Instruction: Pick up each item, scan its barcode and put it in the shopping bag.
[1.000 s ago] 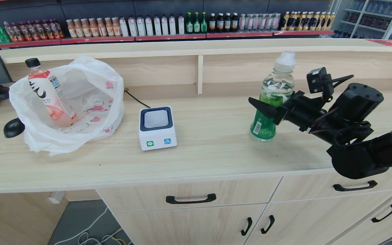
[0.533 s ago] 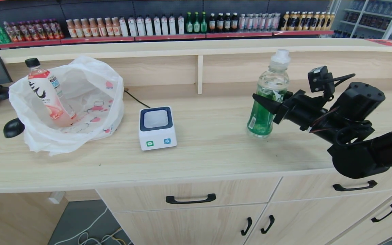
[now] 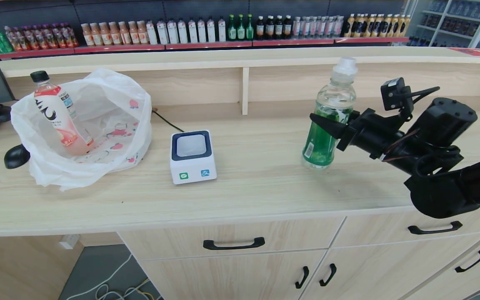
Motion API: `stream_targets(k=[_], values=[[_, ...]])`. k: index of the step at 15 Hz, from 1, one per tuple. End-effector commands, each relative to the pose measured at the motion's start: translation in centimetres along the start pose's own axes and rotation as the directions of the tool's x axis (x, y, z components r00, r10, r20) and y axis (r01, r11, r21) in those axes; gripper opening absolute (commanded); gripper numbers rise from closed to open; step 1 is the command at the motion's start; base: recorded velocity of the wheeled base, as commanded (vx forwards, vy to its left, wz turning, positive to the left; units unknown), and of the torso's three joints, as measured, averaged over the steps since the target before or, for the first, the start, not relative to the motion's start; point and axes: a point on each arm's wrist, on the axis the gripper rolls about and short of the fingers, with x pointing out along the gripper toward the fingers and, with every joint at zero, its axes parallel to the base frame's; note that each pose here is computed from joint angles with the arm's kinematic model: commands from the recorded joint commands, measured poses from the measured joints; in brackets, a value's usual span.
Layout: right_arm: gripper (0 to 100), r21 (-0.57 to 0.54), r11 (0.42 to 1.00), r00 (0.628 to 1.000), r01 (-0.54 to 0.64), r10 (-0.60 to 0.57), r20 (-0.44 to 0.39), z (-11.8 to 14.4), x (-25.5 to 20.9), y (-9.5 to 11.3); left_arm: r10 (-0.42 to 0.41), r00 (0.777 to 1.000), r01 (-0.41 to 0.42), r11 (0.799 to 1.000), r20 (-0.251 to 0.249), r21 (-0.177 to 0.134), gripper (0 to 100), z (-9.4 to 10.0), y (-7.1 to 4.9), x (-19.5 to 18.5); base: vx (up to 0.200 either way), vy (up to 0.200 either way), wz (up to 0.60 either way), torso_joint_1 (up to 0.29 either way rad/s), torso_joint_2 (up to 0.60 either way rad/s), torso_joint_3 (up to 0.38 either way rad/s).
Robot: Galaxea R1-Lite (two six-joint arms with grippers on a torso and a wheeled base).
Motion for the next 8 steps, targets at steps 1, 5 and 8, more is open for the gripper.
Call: stream_targets(k=[1, 5, 8], values=[[0, -0.003, 1.000, 0.999, -0.004, 0.004, 0.039, 1.8, -0.2, 0.3, 0.000, 1.000, 0.000, 1.000, 0.000, 0.000, 100, 0.0, 0.0, 0.0, 0.000, 0.000, 0.00, 0.000, 0.00, 0.000], [0, 0.011, 1.000, 0.996, -0.009, 0.008, 0.089, 4.5, -1.0, 0.9, 0.000, 1.000, 0.000, 1.000, 0.000, 0.000, 100, 0.0, 0.0, 0.0, 0.000, 0.000, 0.00, 0.000, 0.00, 0.000], [0, 0.021, 0.999, 0.994, -0.040, 0.037, 0.100, 6.6, -3.4, 2.7, 0.000, 1.000, 0.000, 1.000, 0.000, 0.000, 100, 0.0, 0.0, 0.0, 0.000, 0.000, 0.00, 0.000, 0.00, 0.000]])
